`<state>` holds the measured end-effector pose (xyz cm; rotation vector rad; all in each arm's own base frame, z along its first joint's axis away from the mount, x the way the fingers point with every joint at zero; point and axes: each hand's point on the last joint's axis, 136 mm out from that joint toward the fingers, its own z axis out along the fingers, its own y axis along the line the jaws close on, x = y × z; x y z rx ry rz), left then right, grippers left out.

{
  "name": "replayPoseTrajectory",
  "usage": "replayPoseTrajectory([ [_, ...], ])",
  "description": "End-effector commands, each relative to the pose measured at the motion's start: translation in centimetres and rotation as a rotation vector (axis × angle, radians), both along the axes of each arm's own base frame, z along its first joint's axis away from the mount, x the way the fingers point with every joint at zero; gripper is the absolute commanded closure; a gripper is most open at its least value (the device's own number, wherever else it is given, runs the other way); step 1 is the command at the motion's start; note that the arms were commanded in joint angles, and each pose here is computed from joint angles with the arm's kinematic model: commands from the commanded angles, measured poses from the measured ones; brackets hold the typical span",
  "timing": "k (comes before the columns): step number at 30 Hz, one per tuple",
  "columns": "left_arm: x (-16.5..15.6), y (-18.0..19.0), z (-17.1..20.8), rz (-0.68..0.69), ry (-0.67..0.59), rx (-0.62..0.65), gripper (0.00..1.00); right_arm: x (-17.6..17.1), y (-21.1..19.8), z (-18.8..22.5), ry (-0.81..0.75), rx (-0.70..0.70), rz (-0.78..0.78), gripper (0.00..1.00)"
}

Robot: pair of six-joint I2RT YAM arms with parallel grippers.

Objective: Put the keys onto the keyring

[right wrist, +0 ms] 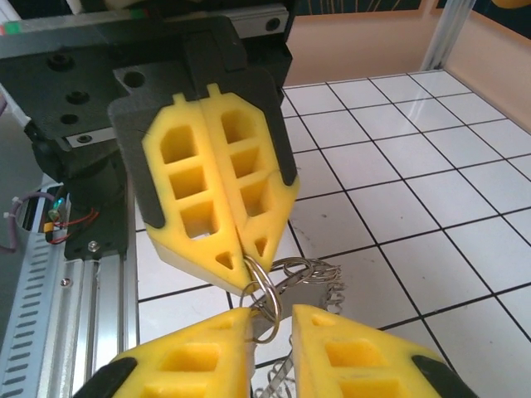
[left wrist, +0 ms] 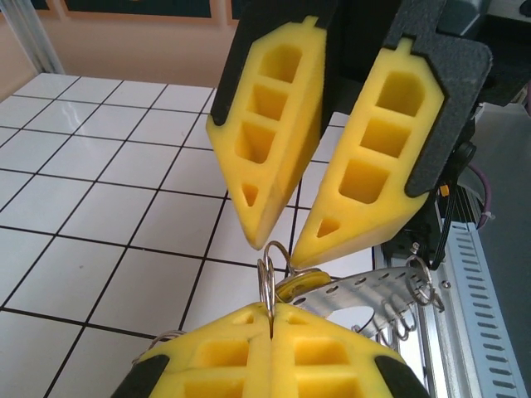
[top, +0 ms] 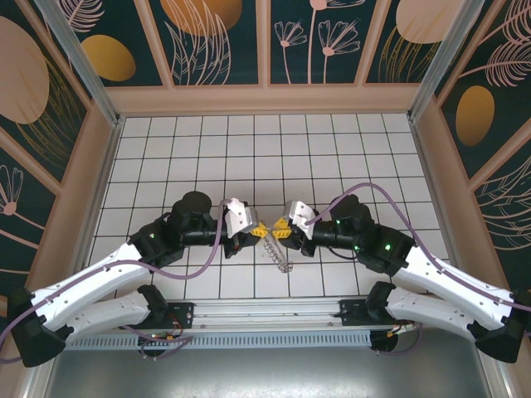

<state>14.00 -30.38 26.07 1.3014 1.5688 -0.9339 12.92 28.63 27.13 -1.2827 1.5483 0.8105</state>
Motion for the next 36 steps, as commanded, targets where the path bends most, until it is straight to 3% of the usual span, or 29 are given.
replayPoseTrajectory([
  [1, -0.2, -0.2, 1.9, -0.013, -0.039, -0.069, 1.0, 0.9, 0.0, -0.1, 0.0, 0.008, -0.048, 0.77],
  [8, -0.2, -0.2, 1.9, -0.015, -0.041, -0.068, 1.0, 1.8, -0.1, -0.3, 0.009, 0.009, -0.091, 0.58],
  [11, -0.2, -0.2, 1.8, -0.015, -0.04, -0.065, 1.0, 1.8, 0.1, -0.1, 0.01, 0.015, -0.084, 0.57],
  [18, -0.1, -0.2, 2.0, -0.01, -0.047, -0.067, 1.0, 1.5, 0.3, -0.1, 0.025, 0.017, -0.058, 0.9],
  [21, -0.1, -0.1, 2.1, -0.009, -0.051, -0.069, 1.0, 1.4, 0.3, -0.4, 0.033, 0.01, -0.054, 0.99],
  [36, 0.7, 0.2, 2.5, 0.041, -0.093, -0.076, 1.0, 3.6, -0.1, -3.4, 0.132, -0.094, -0.136, 1.0],
])
